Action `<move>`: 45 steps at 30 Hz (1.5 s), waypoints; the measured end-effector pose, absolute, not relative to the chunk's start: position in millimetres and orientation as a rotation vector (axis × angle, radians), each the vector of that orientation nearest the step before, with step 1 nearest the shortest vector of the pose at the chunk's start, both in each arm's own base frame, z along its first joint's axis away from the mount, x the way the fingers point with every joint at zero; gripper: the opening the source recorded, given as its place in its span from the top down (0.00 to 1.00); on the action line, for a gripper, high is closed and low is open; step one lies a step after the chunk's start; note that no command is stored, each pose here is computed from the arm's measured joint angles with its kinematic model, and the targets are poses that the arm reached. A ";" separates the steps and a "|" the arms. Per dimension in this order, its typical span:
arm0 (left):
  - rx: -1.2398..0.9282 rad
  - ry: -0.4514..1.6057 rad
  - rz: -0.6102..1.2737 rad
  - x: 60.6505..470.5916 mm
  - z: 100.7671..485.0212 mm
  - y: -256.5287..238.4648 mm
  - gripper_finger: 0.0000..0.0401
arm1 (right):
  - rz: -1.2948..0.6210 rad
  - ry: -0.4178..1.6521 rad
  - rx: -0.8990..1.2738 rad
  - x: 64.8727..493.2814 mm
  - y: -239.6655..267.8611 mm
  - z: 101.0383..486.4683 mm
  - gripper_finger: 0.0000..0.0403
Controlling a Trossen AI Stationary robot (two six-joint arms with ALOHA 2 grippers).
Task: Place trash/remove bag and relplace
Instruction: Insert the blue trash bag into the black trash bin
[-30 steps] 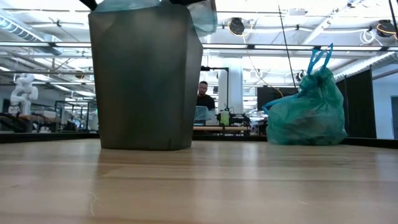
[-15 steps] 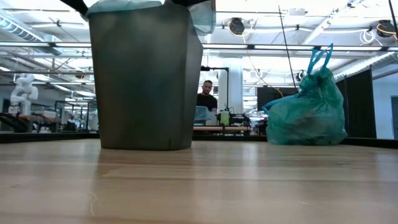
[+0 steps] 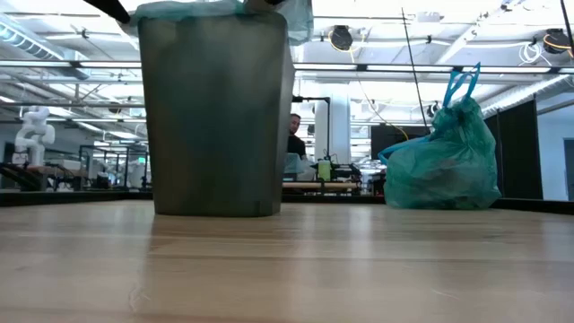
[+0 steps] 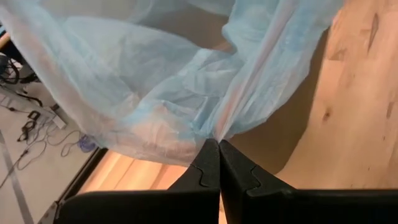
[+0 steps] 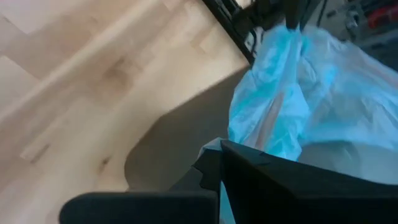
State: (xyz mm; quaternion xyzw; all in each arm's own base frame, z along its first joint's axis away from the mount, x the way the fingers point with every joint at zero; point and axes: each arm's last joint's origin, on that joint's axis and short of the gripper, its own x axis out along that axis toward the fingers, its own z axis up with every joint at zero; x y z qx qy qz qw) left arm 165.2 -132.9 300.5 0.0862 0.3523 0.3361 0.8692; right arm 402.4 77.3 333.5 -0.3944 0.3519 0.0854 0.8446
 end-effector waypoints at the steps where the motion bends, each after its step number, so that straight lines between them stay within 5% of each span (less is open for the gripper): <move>1: 0.179 0.731 0.700 165.1 301.7 -133.5 1.00 | 0.167 0.750 -0.840 401.9 77.6 333.4 1.00; 11: 0.176 0.721 0.698 165.2 303.9 -134.0 1.00 | 0.115 0.761 -0.729 398.7 77.9 335.6 0.96; 24: 0.148 0.731 0.691 166.2 303.3 -135.2 1.00 | 0.060 0.688 -0.603 381.9 76.7 362.7 0.48; 29: 0.147 0.731 0.691 166.2 303.4 -135.2 1.00 | 0.045 0.665 -0.571 367.5 74.3 378.5 0.40; 33: 0.139 0.727 0.688 166.8 303.3 -135.8 1.00 | 0.001 0.666 -0.514 368.9 62.9 380.0 0.49; 39: 0.135 0.720 0.687 167.2 303.4 -136.1 1.00 | -0.035 0.672 -0.472 392.0 41.4 363.2 0.92; 45: 0.137 0.717 0.689 167.3 303.5 -135.9 1.00 | 0.064 0.694 -0.472 400.4 43.1 350.5 0.99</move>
